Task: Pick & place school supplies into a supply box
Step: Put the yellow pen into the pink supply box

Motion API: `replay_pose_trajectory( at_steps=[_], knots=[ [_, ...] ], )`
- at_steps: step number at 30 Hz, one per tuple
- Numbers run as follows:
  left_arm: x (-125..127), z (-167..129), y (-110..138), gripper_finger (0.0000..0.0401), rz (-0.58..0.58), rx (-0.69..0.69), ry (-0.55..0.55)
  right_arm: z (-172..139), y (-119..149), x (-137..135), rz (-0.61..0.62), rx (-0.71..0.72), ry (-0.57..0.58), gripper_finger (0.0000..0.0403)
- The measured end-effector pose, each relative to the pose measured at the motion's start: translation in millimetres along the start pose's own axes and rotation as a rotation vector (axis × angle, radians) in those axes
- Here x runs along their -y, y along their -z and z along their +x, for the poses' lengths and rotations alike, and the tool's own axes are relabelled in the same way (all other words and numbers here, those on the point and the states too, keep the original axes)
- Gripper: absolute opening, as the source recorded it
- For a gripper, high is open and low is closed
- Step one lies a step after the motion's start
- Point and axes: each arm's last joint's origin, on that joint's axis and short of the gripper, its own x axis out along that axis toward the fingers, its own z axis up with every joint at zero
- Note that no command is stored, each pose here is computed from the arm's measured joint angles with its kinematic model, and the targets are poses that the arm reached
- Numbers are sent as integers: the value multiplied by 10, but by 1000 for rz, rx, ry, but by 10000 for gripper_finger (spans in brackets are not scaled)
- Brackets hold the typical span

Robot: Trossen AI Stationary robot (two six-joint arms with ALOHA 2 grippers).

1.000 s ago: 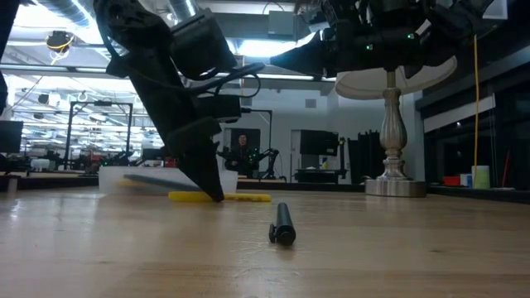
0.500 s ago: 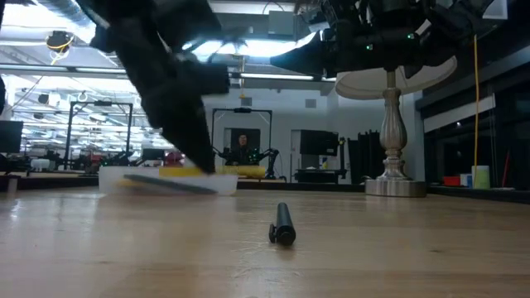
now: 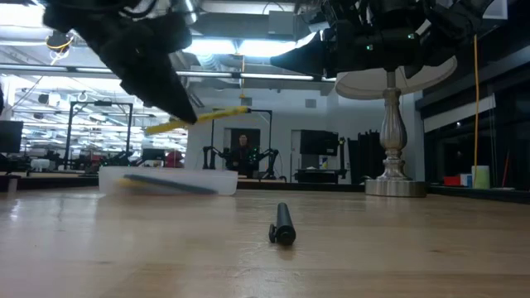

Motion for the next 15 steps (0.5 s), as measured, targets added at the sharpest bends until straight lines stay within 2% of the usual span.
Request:
replay_pose_trajectory(
  at_steps=[5,8,13,15],
  knots=[
    [-67,-139,132,17,-14,202,54,0,0,0,2,0,0,36],
    [-111,-218,187,17,-7,309,72,0,0,-1,44,1,-2,36],
    [-174,-318,272,17,6,395,77,-1,9,-11,58,-5,-28,36],
    [-201,-351,290,17,19,425,38,-2,16,-19,70,-10,-50,36]
  ],
)
